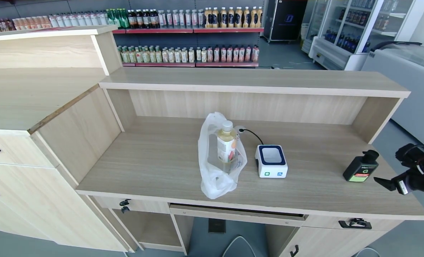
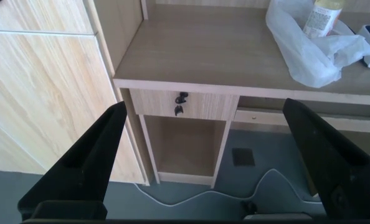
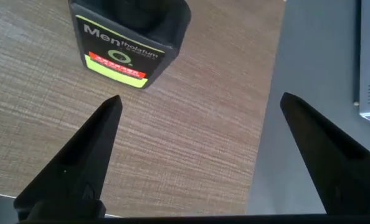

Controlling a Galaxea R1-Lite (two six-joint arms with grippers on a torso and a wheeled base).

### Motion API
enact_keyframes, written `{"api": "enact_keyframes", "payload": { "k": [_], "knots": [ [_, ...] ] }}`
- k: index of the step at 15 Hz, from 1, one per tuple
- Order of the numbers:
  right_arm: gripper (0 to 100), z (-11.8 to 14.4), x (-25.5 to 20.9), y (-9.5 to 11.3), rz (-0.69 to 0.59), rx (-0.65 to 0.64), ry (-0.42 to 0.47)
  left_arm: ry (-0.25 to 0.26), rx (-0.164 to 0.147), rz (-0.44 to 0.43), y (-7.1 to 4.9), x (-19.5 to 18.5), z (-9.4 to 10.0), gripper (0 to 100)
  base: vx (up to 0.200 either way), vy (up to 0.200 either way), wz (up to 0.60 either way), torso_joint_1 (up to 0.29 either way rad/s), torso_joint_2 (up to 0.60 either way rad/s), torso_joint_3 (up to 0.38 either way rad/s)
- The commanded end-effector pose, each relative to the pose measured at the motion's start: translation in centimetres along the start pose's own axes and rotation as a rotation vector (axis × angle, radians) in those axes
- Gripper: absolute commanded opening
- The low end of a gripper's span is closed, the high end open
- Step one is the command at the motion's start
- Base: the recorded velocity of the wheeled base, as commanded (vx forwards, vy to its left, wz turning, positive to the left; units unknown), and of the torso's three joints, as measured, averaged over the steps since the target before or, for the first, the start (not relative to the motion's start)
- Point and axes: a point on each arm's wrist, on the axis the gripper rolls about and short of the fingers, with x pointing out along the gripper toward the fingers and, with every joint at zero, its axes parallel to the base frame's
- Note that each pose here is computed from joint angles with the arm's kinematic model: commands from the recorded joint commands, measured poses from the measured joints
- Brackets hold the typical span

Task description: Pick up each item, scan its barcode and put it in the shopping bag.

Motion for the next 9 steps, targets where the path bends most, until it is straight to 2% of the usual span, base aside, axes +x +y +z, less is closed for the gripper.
{"api": "enact_keyframes", "payload": {
  "k": [1, 7, 9],
  "knots": [
    [100, -0.3, 1.6, 1.0, 0.059, -0.018, -0.017, 0.001, 0.0, 0.0, 0.0, 0.0, 0.0, 100, 0.0, 0.0, 0.0, 0.0, 0.0, 0.0],
    [100, 0.2, 4.0, 0.9, 0.081, -0.061, -0.065, 0.001, 0.0, 0.0, 0.0, 0.0, 0.0, 100, 0.0, 0.0, 0.0, 0.0, 0.0, 0.0],
    [100, 0.5, 5.0, 1.7, 0.124, -0.085, -0.095, 0.001, 0.0, 0.0, 0.0, 0.0, 0.0, 100, 0.0, 0.0, 0.0, 0.0, 0.0, 0.0]
  ]
}}
